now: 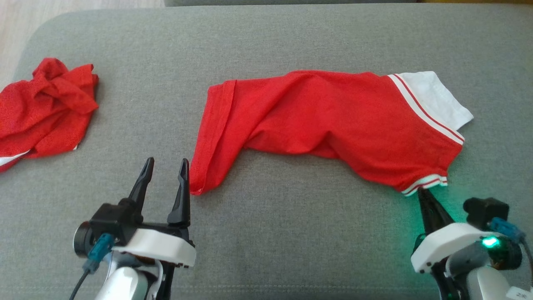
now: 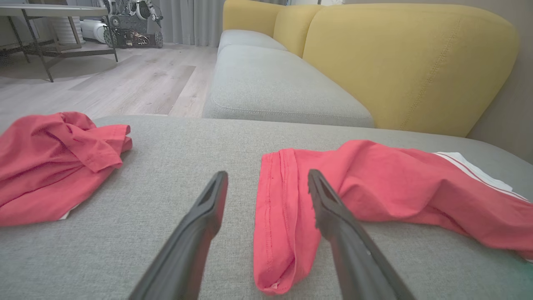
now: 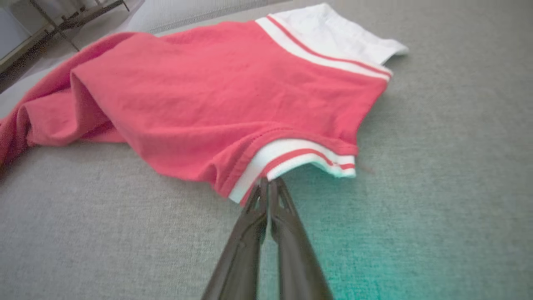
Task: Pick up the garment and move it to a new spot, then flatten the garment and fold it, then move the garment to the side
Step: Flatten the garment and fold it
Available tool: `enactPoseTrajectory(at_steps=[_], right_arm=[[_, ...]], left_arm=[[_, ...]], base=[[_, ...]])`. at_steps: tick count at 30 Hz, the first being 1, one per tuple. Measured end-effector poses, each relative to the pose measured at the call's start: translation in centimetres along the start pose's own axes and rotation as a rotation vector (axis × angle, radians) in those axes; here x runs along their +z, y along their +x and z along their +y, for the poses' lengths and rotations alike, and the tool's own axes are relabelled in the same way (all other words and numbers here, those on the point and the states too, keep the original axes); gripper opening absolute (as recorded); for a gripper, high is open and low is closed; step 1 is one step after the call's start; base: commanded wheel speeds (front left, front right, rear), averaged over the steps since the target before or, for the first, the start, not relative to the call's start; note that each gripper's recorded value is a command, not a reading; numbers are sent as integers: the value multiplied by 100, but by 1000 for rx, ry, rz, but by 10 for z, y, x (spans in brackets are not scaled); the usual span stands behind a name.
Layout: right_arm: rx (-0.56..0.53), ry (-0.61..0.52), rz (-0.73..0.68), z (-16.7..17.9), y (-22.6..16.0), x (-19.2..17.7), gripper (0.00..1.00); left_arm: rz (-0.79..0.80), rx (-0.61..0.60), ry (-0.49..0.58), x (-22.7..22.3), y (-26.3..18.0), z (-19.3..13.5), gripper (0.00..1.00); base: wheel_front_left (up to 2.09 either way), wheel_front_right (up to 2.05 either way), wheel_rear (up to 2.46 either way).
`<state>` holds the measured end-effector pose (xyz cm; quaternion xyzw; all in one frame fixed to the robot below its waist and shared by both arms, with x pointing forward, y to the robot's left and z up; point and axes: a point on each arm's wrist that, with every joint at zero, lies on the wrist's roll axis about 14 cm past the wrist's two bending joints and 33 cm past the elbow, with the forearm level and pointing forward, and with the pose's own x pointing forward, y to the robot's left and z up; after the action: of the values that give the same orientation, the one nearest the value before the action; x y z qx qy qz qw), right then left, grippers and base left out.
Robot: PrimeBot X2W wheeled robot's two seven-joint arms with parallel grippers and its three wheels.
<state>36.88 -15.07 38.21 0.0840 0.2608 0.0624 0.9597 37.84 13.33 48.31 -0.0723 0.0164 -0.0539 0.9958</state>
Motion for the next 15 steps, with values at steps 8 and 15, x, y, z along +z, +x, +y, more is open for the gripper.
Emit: enactPoseTrajectory(at_steps=[8,15], right_arm=[[20,-19,-234,7,-9,64,0],[7,-99,-454,10,-38,140,0]], left_arm=[[6,-15,-2,-2,2,-3,100],[9,-27,-5,-4,5,-7,100]], base=[[0,0,0],[0,0,0]])
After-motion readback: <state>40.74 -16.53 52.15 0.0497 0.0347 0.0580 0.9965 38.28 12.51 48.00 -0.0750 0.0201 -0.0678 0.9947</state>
